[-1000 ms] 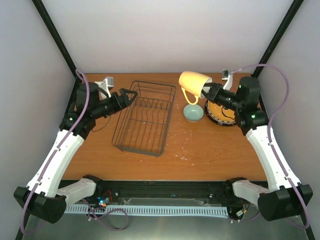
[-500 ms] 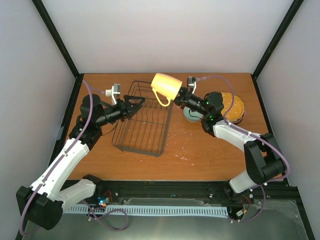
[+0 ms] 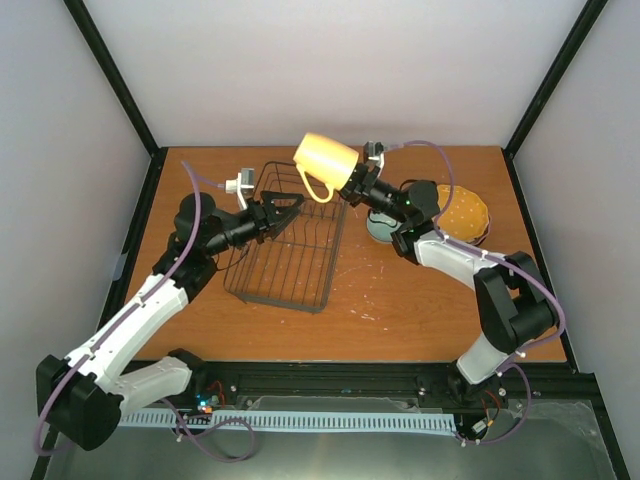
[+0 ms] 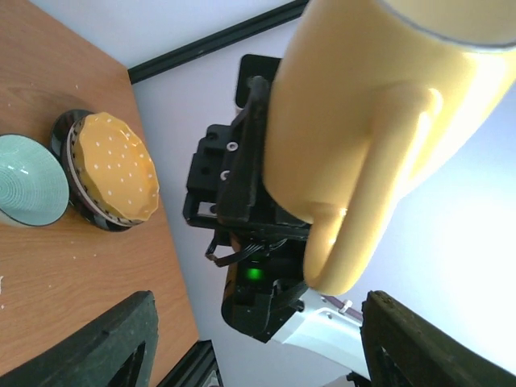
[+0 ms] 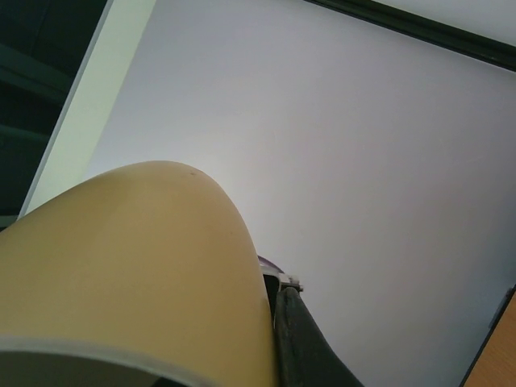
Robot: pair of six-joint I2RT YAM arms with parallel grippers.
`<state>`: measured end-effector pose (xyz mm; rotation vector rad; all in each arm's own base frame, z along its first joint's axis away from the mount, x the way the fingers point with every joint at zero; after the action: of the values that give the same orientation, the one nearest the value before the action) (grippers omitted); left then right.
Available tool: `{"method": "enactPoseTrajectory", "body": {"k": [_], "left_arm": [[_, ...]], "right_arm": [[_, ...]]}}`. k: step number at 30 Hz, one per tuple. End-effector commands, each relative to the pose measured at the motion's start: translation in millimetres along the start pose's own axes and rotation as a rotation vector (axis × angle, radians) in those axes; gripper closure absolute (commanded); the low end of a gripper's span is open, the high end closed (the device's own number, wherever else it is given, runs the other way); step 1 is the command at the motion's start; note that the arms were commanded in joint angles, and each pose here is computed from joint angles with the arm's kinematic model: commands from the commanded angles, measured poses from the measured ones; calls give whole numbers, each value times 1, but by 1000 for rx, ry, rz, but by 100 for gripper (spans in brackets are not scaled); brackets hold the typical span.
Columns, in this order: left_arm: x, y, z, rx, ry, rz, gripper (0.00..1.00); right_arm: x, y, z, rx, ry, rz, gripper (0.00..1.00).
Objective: Load the mixed dishes into the dish rack
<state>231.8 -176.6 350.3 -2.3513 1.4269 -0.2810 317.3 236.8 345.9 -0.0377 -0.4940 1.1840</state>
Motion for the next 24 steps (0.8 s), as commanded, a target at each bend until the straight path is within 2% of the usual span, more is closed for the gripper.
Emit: {"method": "enactPoseTrajectory", "body": {"k": [1, 4, 15, 19, 23, 24], "left_arm": [[-7, -5, -19, 31, 58, -67, 31], [-11, -3, -21, 31, 72, -85, 35], [-2, -8, -14, 42, 58, -105, 33], [4, -12, -14, 64, 55, -92, 52], [3, -14, -15, 78, 48, -108, 56], [3, -14, -15, 82, 44, -113, 59]], "right_arm": [[16, 4, 25, -78, -100, 44, 97], [18, 6, 18, -77, -57, 51, 97], [40, 17, 13, -64, -49, 121, 97], [47, 21, 10, -49, -52, 134, 97], [52, 26, 5, -37, -49, 156, 97], [52, 28, 3, -33, -46, 161, 97]]}}
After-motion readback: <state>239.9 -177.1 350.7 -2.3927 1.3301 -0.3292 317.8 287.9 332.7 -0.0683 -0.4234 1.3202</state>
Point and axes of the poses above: each gripper's point midway between its finger pads, its own x axis out along the fingers, its own z axis along the line the jaws close on, y = z × x, the point moved 8 cm from there along -x, back along the fingers, and after that the axes turned 4 degrees about x, right-handed, at the moved point
